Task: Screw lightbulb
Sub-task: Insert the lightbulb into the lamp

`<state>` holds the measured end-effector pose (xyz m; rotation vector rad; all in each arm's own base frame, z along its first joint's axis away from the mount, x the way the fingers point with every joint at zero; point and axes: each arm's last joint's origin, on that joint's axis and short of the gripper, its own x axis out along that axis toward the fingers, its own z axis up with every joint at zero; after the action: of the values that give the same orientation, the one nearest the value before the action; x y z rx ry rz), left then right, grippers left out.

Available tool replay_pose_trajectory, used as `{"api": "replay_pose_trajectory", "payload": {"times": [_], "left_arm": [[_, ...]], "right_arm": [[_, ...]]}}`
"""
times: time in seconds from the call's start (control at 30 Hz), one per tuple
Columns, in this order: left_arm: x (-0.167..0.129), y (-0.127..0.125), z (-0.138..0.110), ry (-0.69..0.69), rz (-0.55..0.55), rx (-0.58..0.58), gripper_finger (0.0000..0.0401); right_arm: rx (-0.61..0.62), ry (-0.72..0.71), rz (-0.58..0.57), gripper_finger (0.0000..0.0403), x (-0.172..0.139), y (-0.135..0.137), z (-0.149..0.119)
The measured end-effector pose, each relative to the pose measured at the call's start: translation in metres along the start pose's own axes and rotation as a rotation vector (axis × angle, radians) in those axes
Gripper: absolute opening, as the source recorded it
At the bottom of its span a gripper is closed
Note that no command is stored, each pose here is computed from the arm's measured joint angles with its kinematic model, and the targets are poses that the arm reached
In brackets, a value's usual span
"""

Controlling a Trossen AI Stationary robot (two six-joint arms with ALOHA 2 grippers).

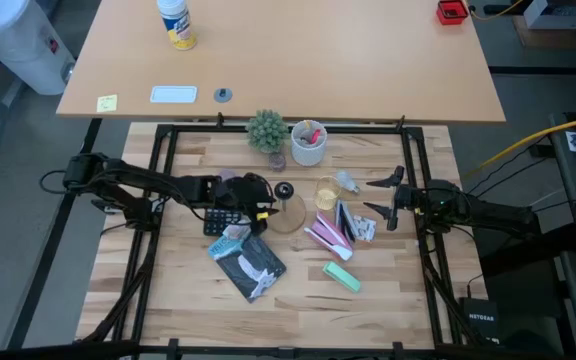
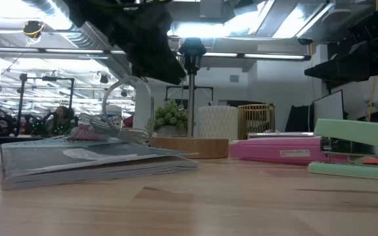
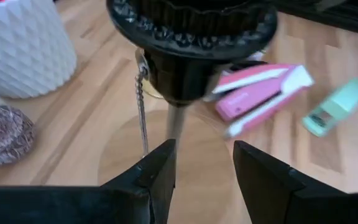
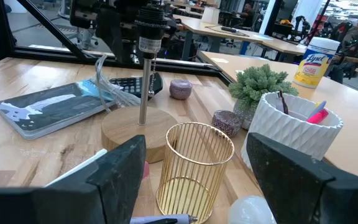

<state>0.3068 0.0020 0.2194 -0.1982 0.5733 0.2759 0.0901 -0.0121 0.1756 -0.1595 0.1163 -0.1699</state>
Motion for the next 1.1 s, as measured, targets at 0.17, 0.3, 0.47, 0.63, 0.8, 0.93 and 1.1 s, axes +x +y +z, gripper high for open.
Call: {"api": "replay_pose_trajectory", "payload": {"times": [0.17, 0.3, 0.47, 0.63, 0.8, 0.93, 1.1], "left_arm": [[0.022, -0.003, -0.004, -0.07, 0.057, -0.013, 0.0153], [0.041, -0.007, -0.007, -0.135, 0.054, -0.012, 0.0153], [0.053, -0.007, -0.012, -0.165, 0.086, -0.01, 0.0153], [0.053, -0.004, -0.012, -0.175, 0.194, 0.011, 0.0135], [0.052, -0.001, -0.013, -0.17, 0.263, 0.064, 0.0085], [0.052, 0.0, -0.013, -0.176, 0.294, 0.078, 0.0041], [0.052, 0.003, -0.011, -0.198, 0.355, 0.063, 0.0026]], "right_arm": [[0.0, 0.0, 0.0, 0.0285, 0.0, 0.0, 0.0], [0.0, 0.0, 0.0, 0.0285, 0.0, 0.0, 0.0], [0.0, 0.001, 0.0, 0.0285, 0.0, 0.0, 0.0], [0.0, 0.0, 0.0, 0.0285, 0.0, 0.0, 0.0], [0.0, 0.0, 0.0, 0.0285, 0.0, 0.0, 0.0], [0.0, -0.001, 0.0, 0.0285, 0.0, 0.0, 0.0], [0.0, -0.001, 0.0, 0.0285, 0.0, 0.0, 0.0]]}}
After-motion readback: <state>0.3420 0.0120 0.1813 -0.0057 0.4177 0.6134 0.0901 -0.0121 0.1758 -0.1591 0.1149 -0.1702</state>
